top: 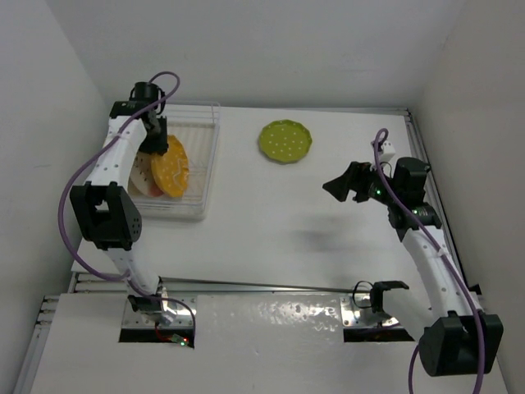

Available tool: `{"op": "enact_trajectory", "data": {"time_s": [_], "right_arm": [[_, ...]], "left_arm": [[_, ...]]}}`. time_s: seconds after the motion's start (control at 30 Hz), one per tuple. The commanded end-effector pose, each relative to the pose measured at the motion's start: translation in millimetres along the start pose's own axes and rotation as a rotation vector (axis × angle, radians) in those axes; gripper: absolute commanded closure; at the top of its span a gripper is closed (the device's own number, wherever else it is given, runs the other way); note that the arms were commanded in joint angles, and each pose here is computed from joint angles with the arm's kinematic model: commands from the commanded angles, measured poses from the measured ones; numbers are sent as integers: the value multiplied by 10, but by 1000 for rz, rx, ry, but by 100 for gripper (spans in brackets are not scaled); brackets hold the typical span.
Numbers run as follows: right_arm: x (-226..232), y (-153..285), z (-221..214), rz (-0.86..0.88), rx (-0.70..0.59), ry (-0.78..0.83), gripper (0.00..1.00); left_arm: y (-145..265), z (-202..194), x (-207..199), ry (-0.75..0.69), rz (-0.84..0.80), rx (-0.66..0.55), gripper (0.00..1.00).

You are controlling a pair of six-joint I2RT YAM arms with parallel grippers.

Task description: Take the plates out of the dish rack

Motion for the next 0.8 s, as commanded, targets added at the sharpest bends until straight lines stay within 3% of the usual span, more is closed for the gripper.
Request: {"op": "enact_trajectory", "data": {"time_s": [0.0, 0.17, 0.37, 0.47, 0.7, 0.77], "right_arm": [[191, 2, 250, 43, -41, 28, 15], [267, -78, 412, 72, -47, -4, 26], [312, -131, 531, 87, -66, -21, 35], [311, -134, 542, 86, -72, -22, 36], [258, -151, 522, 75, -81, -16, 32], [255, -157, 526, 76, -82, -16, 30]], "left_arm": [[107, 162, 252, 163, -54, -88, 100], [182, 371, 185, 156, -145, -207, 100], [401, 669, 351, 148, -102, -309, 100], [333, 618, 423, 113, -48, -281, 100], [-245, 216, 384, 41, 15, -79, 100], [-302, 208, 340, 51, -7, -57, 90]]}}
Point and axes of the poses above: each gripper's point midway between its finger pads, its own y axis back along the fingers, its own x axis along the line the jaws close on, z = x × y, the point moved 3 cm from there along y, back along the fingers, and after that the axes turned 13 degrees about -y, right-handed, at the moved point
